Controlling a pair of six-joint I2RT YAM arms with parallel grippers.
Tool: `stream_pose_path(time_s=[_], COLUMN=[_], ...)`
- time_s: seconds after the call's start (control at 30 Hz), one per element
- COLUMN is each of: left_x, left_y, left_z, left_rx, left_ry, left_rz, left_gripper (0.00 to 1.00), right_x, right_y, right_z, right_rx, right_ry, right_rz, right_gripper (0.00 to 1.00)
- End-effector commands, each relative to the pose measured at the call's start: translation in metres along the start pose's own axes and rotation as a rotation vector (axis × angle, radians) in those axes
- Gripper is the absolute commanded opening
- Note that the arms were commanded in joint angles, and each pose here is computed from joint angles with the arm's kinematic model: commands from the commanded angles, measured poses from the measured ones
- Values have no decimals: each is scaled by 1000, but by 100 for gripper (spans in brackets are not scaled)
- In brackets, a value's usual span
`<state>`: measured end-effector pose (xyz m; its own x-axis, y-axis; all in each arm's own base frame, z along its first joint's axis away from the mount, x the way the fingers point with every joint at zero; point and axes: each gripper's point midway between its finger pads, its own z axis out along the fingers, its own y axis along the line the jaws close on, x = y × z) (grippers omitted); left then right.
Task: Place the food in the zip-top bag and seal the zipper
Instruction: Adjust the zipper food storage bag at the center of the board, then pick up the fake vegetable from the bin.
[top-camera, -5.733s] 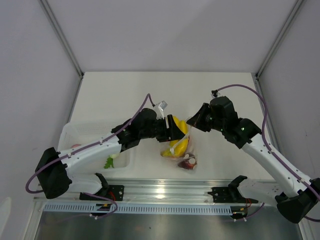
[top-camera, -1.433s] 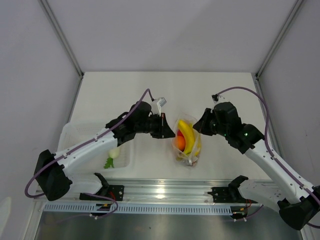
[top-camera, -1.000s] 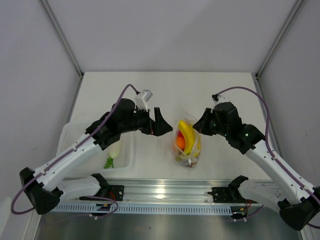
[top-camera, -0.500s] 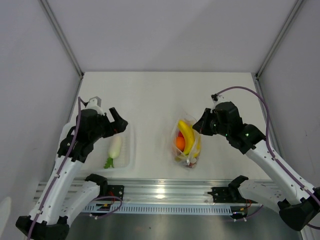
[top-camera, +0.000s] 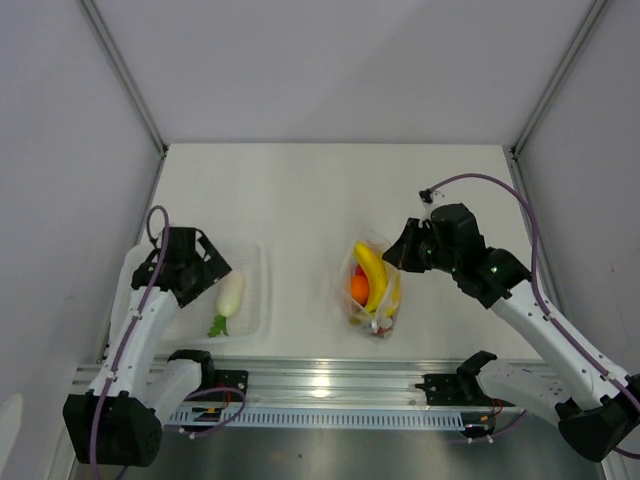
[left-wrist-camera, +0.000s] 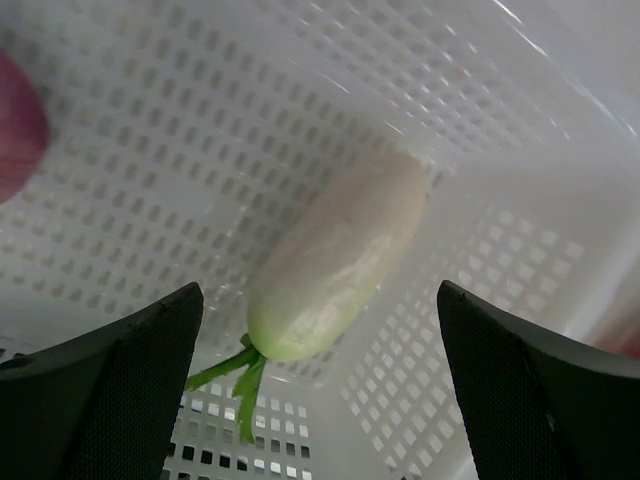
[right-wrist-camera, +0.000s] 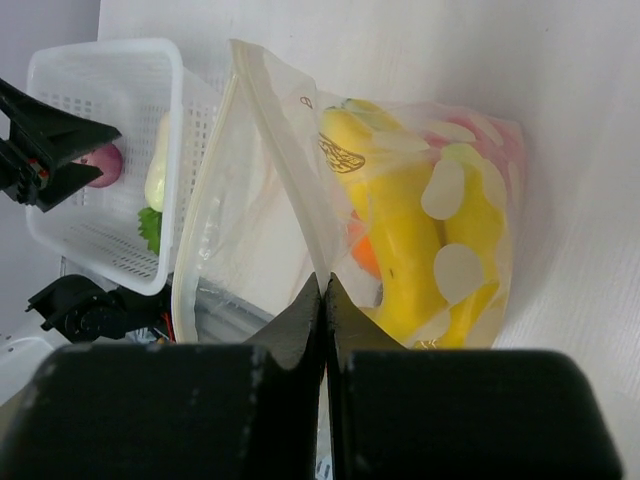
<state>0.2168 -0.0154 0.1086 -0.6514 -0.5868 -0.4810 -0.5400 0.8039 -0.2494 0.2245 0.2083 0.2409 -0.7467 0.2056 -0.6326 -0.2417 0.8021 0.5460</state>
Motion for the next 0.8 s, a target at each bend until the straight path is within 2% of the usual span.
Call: stream_pose_path(time_s=[0.0, 0.1, 0.3, 0.53, 0.77], left_x=[-43, -44, -44, -50, -50], left_y=[25, 57, 93, 128, 149], left_z=[-12, -11, -6, -5, 7], left_rx=[-152, -307, -390, -520, -645], left_ry=[-120, -102, -92, -129, -132], left_rz=[-187, -320, -557, -686, -730], left_gripper=[99, 100, 100, 100, 100], right_x=[-8, -6, -7, -3, -2], right_y=[13, 12, 18, 19, 19], right_z=[-5, -1, -3, 0, 1], right_rx=[-65, -64, -84, -102, -106], right_ry=[-27, -7, 5, 26, 31], right_rz=[-33, -47, -71, -76, -77], right_gripper=[0, 0, 0, 0, 0])
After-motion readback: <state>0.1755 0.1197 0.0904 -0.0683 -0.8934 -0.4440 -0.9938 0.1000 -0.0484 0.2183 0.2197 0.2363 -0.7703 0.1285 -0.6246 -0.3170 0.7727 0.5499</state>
